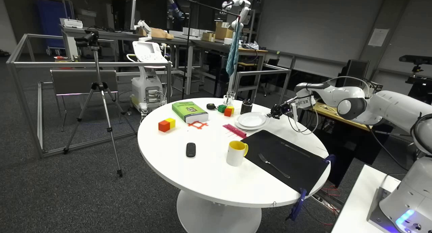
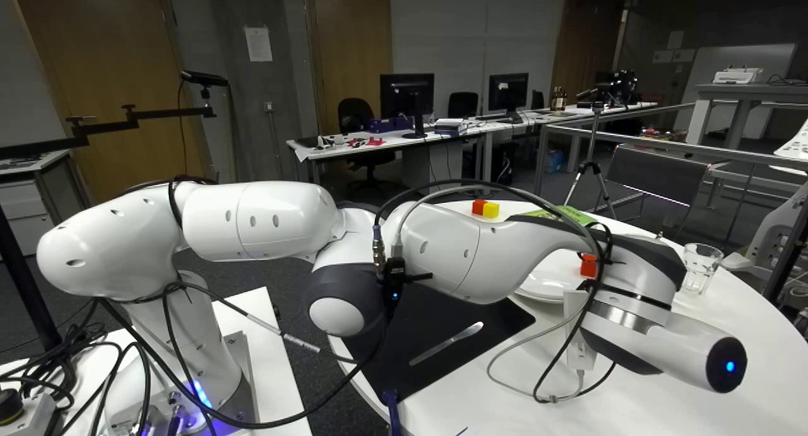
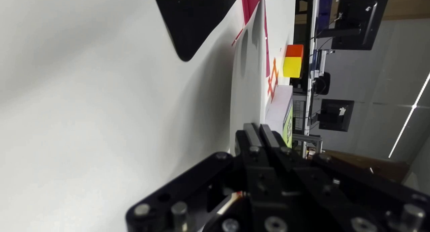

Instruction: Move the plates backwards

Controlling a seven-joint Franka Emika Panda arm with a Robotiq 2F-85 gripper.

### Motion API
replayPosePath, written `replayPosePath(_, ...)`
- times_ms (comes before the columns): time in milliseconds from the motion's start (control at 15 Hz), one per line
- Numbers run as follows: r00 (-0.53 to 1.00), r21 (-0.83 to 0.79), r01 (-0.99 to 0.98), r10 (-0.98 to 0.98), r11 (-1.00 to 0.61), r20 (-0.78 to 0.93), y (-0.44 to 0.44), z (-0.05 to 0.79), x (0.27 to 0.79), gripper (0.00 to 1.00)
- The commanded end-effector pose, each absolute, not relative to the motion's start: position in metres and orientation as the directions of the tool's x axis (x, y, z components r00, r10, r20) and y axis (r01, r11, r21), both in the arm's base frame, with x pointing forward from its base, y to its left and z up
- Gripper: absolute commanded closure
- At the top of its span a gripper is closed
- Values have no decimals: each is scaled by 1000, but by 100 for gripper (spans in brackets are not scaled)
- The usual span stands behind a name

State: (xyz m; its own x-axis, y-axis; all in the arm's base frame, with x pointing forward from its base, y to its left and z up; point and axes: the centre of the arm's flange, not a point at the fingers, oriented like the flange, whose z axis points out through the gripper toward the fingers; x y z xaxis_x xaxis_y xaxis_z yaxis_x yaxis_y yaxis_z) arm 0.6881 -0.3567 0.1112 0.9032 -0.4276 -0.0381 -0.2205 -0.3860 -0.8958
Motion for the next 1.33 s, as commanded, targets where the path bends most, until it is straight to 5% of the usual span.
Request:
replayPosePath(0, 895, -910, -212, -444, -356, -35, -374, 120, 717, 99)
replayPosePath(1267, 869, -908, -214, -494, -359, -10, -387, 112, 723, 99)
